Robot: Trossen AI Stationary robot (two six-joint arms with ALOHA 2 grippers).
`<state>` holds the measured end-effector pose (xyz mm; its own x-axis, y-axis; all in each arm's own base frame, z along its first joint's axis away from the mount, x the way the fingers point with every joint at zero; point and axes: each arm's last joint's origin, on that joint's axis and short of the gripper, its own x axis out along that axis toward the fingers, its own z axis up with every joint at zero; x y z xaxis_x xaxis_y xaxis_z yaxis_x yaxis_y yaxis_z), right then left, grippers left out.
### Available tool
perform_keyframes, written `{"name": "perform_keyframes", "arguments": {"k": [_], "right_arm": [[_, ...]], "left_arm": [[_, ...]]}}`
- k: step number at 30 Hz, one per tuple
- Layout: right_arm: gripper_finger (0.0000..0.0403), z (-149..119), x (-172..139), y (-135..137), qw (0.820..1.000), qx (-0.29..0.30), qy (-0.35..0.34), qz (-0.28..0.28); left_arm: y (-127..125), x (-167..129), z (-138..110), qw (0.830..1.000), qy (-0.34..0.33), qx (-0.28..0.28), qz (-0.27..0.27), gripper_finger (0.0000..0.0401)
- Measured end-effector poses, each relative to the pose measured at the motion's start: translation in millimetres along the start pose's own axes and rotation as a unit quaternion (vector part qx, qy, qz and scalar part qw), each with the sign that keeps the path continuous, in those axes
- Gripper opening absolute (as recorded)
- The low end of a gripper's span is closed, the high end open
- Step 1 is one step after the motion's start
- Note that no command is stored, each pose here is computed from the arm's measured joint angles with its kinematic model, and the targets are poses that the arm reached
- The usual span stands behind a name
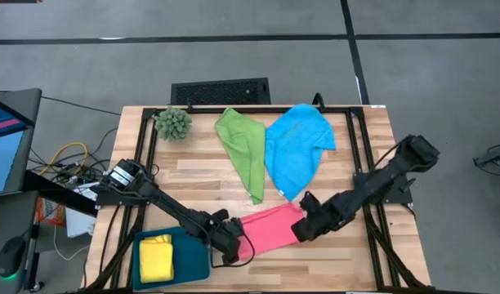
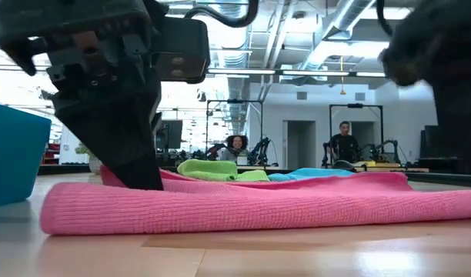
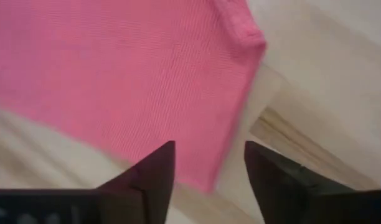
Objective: Fold microfiber towels
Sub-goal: Fold the pink microfiber towel
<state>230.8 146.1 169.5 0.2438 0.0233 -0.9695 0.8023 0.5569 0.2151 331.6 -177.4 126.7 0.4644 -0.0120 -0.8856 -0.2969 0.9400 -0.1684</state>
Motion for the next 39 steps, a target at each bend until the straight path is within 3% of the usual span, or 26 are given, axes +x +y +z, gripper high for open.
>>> {"name": "perform_keyframes", "arguments": {"k": [5,14,18,27,39], "right_arm": [[0.0248,0,24,6,1.000,0.021,-0.003,-0.014],[0.0235,2,48,15,0.999,0.046,0.013,-0.007],[0.0190,6,47,13,0.998,0.055,0.023,-0.011],[0.0017,13,35,9,0.999,0.047,0.019,-0.003],[0.0015,18,13,17,0.996,0.059,0.012,0.069]], "left_arm": [[2,1,3,1.000,0.004,0.000,-0.008,0.0086],[3,1,4,1.000,0.007,0.020,-0.011,0.0083],[3,1,4,1.000,0.007,0.018,-0.011,0.0083],[3,1,5,1.000,0.000,0.011,-0.008,0.0082],[2,2,7,1.000,-0.017,0.004,-0.009,0.0082]]}}
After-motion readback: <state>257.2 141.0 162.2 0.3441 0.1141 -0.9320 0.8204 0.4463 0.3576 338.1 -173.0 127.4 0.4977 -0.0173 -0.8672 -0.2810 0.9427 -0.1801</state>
